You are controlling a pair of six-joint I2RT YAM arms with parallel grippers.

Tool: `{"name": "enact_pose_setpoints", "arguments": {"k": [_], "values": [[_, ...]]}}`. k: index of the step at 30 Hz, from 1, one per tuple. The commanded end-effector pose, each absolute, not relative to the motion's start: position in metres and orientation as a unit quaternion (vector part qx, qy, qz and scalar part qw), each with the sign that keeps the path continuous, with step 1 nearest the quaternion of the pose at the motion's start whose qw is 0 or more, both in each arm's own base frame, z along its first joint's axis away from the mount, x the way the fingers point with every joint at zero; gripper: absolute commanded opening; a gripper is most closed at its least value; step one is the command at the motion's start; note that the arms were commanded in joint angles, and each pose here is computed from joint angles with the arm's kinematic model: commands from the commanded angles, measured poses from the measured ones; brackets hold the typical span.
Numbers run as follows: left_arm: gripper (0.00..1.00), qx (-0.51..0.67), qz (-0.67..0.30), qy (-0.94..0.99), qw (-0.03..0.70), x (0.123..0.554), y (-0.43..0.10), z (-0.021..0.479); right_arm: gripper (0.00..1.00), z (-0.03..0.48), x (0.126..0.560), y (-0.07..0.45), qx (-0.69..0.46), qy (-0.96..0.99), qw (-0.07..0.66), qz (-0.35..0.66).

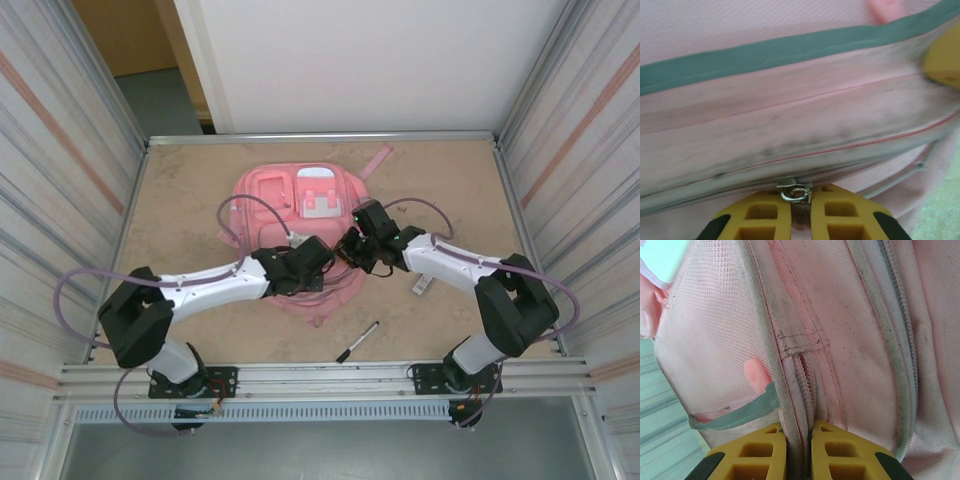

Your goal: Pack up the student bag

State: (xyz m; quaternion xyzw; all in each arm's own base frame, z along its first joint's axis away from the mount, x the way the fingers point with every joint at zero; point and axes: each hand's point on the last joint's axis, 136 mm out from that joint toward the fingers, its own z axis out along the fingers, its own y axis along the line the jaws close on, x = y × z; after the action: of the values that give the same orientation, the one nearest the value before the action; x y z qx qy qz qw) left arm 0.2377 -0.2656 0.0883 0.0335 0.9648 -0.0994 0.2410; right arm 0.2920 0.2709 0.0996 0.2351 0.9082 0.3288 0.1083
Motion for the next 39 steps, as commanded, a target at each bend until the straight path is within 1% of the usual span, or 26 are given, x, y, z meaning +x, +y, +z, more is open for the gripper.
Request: {"name": "enact_pose_setpoints", "arguments": {"k": [1, 5, 9, 11, 16, 19, 25, 27, 30, 32, 35, 39], "values": [[0.00, 0.009, -0.044, 0.969, 0.242, 0.232, -0.215, 0.089, 0.02, 0.112, 0.306, 0.246, 0.254, 0.905, 0.154, 0.304], [0.00, -0.009, -0.032, 0.969, 0.246, 0.230, -0.182, 0.086, 0.01, 0.114, 0.316, 0.229, 0.268, 0.901, 0.165, 0.298], [0.00, -0.019, -0.019, 0.962, 0.270, 0.235, -0.155, 0.096, 0.00, 0.119, 0.327, 0.210, 0.271, 0.899, 0.174, 0.297], [0.00, -0.033, -0.022, 0.958, 0.283, 0.246, -0.143, 0.100, 0.00, 0.120, 0.331, 0.203, 0.271, 0.898, 0.177, 0.298], [0.00, -0.079, -0.036, 0.947, 0.309, 0.273, -0.113, 0.097, 0.00, 0.126, 0.336, 0.201, 0.259, 0.896, 0.155, 0.325], [0.00, -0.072, -0.052, 0.941, 0.327, 0.285, -0.110, 0.096, 0.00, 0.123, 0.335, 0.202, 0.266, 0.892, 0.126, 0.344], [0.00, 0.025, -0.110, 0.931, 0.346, 0.285, -0.138, 0.105, 0.00, 0.117, 0.341, 0.198, 0.263, 0.892, 0.095, 0.355], [0.00, 0.078, -0.119, 0.927, 0.348, 0.282, -0.147, 0.105, 0.00, 0.116, 0.345, 0.197, 0.259, 0.890, 0.088, 0.364], [0.00, 0.135, -0.085, 0.922, 0.353, 0.283, -0.144, 0.097, 0.00, 0.117, 0.353, 0.197, 0.249, 0.887, 0.069, 0.381], [0.00, 0.126, -0.065, 0.921, 0.363, 0.290, -0.134, 0.093, 0.00, 0.122, 0.358, 0.199, 0.236, 0.885, 0.063, 0.396], [0.00, 0.112, -0.085, 0.914, 0.380, 0.306, -0.131, 0.093, 0.00, 0.131, 0.360, 0.204, 0.207, 0.886, 0.061, 0.411], [0.00, 0.073, -0.066, 0.922, 0.373, 0.329, -0.116, 0.092, 0.00, 0.141, 0.354, 0.210, 0.159, 0.892, 0.061, 0.418]]}}
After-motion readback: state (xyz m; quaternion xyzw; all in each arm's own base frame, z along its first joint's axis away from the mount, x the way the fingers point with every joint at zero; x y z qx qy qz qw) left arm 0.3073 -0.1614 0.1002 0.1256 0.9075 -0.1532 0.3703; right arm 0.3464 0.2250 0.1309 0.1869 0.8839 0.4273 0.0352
